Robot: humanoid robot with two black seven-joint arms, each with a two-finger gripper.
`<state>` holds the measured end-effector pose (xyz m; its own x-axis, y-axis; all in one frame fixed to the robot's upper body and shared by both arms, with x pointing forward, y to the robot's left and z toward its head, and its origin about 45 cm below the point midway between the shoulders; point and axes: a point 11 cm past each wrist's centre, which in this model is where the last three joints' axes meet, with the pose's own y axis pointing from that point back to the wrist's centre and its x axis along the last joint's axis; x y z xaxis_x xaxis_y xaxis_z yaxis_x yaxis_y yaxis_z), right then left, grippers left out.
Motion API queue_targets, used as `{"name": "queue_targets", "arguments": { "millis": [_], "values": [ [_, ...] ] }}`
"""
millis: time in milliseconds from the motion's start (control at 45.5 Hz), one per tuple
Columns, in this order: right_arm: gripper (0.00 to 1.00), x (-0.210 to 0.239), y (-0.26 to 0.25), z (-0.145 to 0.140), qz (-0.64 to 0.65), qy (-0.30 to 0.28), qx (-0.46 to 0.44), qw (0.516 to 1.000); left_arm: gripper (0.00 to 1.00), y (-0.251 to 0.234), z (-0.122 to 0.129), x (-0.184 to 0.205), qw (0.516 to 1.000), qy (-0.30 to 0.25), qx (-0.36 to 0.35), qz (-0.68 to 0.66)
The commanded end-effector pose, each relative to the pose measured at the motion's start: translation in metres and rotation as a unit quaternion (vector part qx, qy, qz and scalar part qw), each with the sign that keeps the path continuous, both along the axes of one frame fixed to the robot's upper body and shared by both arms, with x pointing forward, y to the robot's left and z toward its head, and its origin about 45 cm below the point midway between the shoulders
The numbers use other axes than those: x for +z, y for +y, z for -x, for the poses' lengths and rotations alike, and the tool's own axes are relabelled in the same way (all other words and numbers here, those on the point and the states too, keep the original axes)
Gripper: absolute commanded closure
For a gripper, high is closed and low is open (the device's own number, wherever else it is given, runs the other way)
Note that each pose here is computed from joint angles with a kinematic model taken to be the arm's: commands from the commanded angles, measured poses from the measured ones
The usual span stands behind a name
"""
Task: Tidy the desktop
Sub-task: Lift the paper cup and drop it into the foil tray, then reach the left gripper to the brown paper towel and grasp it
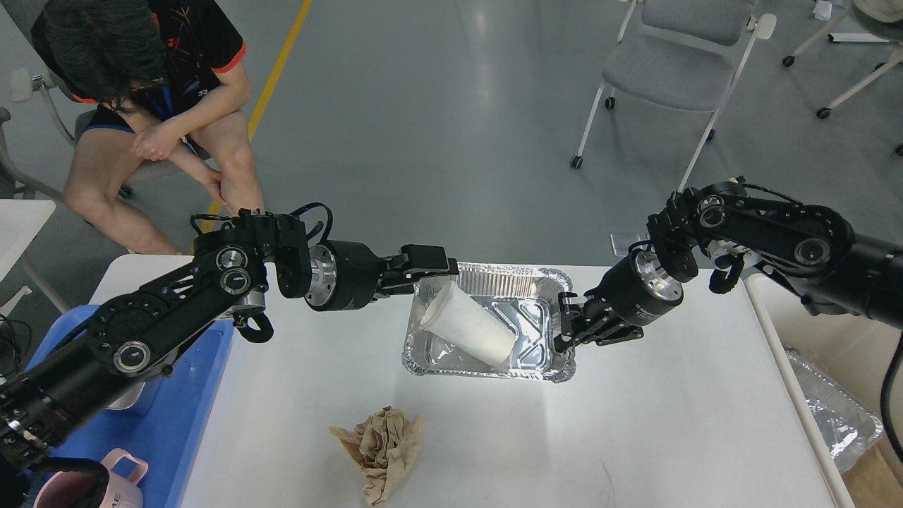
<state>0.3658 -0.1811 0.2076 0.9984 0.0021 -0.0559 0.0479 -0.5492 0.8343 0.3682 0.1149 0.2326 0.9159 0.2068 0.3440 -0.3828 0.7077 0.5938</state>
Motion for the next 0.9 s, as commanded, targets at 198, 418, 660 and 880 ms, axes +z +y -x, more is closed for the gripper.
{"name": "queue_targets", "arguments": {
  "millis": [198,418,660,880],
  "values": [
    [1.00,-0.002,0.000,0.001,0.000,0.002,0.000,1.000,0.03,0.072,0.034,0.038,0.998,-0.045,-0.005,-0.032],
    [1.00,-0.002,-0.002,0.001,0.001,0.003,-0.002,1.000,0.03,0.162,0.052,0.060,0.997,-0.009,0.058,-0.052],
    [1.00,-0.005,0.000,0.003,0.000,0.006,-0.002,1.000,0.03,0.220,0.061,0.094,0.991,0.004,0.112,-0.070],
    [1.00,-0.007,-0.001,0.003,0.001,0.007,-0.003,1.000,0.03,0.222,0.071,0.077,0.990,0.039,0.116,-0.066]
  ]
}}
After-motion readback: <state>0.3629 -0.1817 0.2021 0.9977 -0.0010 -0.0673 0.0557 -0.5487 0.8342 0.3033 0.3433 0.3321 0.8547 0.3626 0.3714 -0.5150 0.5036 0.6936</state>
